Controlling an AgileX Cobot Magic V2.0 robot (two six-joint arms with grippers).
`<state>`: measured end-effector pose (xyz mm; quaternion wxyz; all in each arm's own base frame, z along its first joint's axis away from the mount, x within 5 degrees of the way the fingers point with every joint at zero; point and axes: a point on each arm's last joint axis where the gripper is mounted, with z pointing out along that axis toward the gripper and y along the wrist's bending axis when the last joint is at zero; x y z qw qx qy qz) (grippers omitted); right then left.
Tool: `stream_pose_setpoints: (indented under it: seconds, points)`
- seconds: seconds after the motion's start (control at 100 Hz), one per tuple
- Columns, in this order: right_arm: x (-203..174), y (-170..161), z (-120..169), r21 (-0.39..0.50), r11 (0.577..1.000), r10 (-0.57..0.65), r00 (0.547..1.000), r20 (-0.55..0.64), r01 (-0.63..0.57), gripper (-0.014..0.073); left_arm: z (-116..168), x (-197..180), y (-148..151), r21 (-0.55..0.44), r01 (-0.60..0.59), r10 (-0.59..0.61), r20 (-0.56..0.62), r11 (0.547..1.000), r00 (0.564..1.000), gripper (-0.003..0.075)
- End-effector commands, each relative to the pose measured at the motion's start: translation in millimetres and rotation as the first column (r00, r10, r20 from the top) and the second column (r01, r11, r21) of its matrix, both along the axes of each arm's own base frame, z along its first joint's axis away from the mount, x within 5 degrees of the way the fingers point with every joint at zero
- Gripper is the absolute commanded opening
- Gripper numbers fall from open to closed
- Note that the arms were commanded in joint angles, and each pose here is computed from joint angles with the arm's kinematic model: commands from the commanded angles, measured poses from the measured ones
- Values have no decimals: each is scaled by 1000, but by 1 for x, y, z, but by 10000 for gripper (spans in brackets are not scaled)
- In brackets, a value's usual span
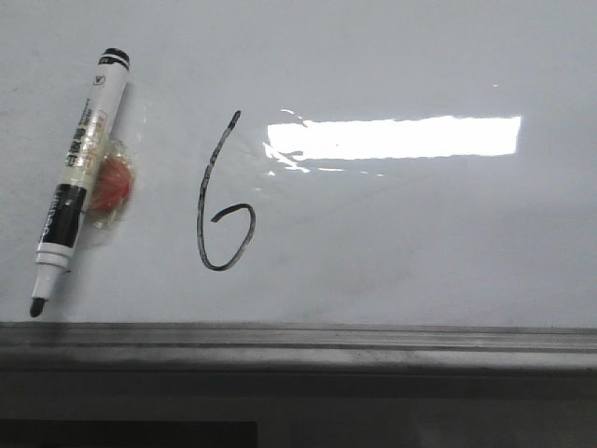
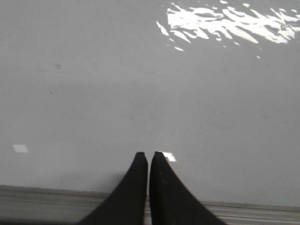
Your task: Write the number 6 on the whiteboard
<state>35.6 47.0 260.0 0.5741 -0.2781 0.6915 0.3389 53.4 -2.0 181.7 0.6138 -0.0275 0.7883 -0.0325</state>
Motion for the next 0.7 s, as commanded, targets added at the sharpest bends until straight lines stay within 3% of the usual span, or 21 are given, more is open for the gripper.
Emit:
stream_pose_setpoints:
  seconds: [0.0,0.16,0.3,0.44,0.56,0.69]
  points:
    - [1,0,15,65,998,-16,997,77,11,-64,-9,0,0,-8,-7,8,30,1000,1000,-19]
    - [9,-2,16,79,989,-132,987,88,125,-64,-9,0,0,-8,-7,8,30,1000,1000,-19]
    - [22,-7,19,95,950,-305,947,99,296,-64,-9,0,0,-8,-7,8,30,1000,1000,-19]
    - [29,-18,17,74,880,-476,872,115,470,-64,-9,0,0,-8,-7,8,30,1000,1000,-19]
    - [35,-29,6,48,789,-612,778,143,612,-64,-9,0,0,-8,-7,8,30,1000,1000,-19]
    - [35,-38,-14,14,712,-697,703,139,702,-64,-9,0,0,-8,-7,8,30,1000,1000,-19]
